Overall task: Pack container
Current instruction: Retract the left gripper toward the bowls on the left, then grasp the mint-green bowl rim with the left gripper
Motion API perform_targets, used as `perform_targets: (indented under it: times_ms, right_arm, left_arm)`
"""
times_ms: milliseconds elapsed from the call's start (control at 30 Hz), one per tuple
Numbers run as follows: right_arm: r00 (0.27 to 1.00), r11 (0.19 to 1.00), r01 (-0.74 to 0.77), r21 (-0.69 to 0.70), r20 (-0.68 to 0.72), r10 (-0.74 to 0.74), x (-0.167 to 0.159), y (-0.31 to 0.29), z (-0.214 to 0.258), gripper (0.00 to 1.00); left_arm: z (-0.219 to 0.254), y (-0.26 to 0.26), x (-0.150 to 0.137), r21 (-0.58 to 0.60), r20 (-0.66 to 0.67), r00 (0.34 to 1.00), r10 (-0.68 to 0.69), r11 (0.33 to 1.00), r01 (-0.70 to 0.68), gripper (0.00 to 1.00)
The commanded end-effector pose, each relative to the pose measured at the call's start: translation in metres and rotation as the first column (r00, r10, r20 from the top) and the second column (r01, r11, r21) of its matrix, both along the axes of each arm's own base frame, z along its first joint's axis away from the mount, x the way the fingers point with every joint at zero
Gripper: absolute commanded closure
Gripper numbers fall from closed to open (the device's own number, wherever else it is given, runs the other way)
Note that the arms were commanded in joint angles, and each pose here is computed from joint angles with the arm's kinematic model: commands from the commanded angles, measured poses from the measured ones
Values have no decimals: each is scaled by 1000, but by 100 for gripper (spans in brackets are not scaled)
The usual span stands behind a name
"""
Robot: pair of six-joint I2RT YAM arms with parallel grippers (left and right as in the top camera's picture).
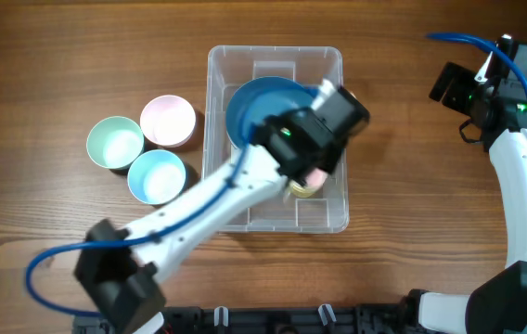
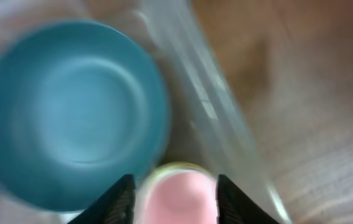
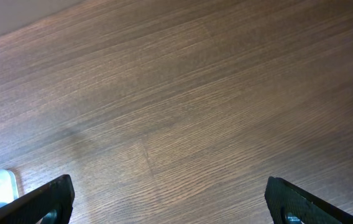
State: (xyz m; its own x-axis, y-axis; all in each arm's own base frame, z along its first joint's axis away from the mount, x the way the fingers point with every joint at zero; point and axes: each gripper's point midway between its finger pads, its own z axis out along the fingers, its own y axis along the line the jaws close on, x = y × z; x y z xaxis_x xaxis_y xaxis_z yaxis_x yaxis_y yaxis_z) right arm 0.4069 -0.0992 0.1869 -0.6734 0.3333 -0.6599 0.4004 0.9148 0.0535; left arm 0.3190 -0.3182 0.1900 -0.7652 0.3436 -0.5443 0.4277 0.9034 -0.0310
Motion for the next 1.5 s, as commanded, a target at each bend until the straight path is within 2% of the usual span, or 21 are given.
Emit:
perform_targets:
  times_ms: [0,100,167,267,400,567,667,1033,1233,1467]
  right_arm:
    - [1000,1000,1,-13,14,-1,2,-1,6,0]
    - [1000,1000,2,-12,14,-2,2,-1,6,0]
    - [1000,1000,2,-12,14,-2,2,-1,6,0]
    - [1000,1000,1,-13,14,-1,2,-1,6,0]
    - [1000,1000,2,-12,14,-2,2,-1,6,0]
    - [1000,1000,2,-12,14,-2,2,-1,6,0]
    - [1000,1000,1,-13,14,-1,2,-1,6,0]
    - [1000,1000,1,-13,14,-1,2,-1,6,0]
    - [1000,1000,2,-12,14,-2,2,-1,6,0]
    - [1000,1000,1,-13,14,-1,2,-1,6,0]
  left_arm:
    - [51,71,39,-41,108,965,238,971,-235,53]
    - [61,128,55,-47,97,921,377,926,-374,53]
    - [65,177,65,-47,79,865,496,868,-494,53]
    - [61,234,73,-36,35,794,607,795,-606,53]
    - [52,295,78,-55,-38,700,714,698,-714,53]
    - [45,339,80,-81,-94,619,779,614,-785,54]
    - [40,357,81,-70,-102,583,806,579,-812,55]
    - [14,376,85,3,-119,533,838,537,-844,51]
    - [7,408,77,8,-153,420,895,426,-905,51]
    - [-15,436,61,57,-190,340,921,356,-933,52]
